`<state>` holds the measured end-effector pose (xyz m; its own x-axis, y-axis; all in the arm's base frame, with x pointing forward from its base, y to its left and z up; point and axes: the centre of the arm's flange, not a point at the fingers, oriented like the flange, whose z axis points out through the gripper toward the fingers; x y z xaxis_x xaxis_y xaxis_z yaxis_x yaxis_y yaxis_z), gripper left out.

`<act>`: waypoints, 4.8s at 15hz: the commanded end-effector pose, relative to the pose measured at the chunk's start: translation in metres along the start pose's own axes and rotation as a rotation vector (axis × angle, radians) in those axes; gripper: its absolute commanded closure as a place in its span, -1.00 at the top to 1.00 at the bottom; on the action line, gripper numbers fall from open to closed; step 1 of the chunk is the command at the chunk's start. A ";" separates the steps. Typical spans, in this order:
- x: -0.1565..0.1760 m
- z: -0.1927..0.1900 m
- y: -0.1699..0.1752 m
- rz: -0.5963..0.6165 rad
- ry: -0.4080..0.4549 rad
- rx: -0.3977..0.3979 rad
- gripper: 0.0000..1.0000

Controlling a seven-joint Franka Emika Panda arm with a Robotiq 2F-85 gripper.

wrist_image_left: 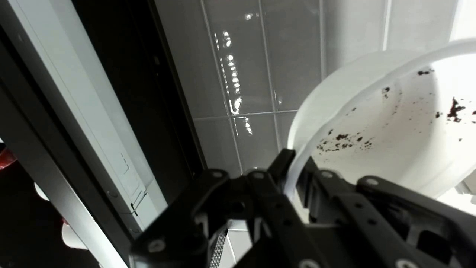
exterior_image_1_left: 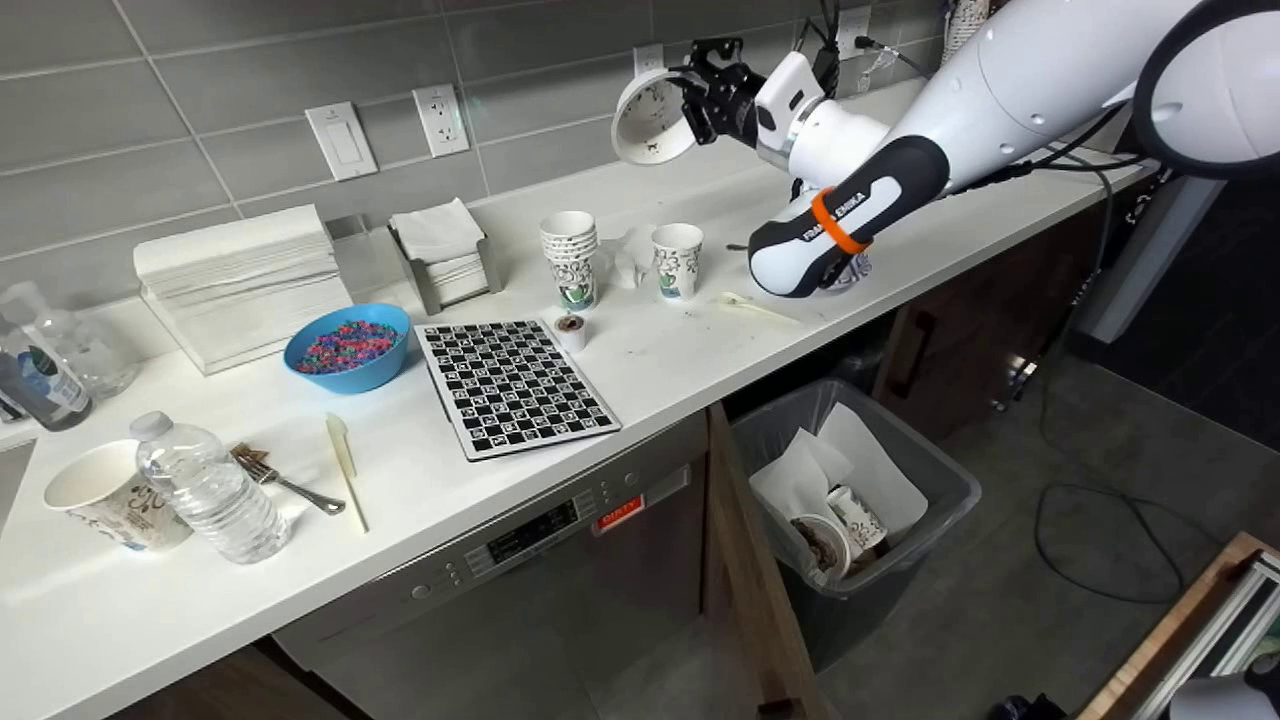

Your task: Pour the contents in the white bowl into the coffee cup on the right.

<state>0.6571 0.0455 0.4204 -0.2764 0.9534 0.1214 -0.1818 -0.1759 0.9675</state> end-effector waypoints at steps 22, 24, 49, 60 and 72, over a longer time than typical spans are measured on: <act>0.034 -0.026 0.059 0.100 -0.052 0.140 -0.96; 0.036 -0.026 0.066 0.135 -0.065 0.171 -0.96; 0.045 -0.027 0.023 0.751 -0.449 0.764 -0.96; 0.044 -0.024 -0.009 0.909 -0.598 0.782 -0.96; -0.001 -0.014 -0.048 1.436 -0.905 0.900 -0.96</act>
<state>0.6428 0.0657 0.3772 0.7473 0.2233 0.6259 0.3375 -0.9389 -0.0680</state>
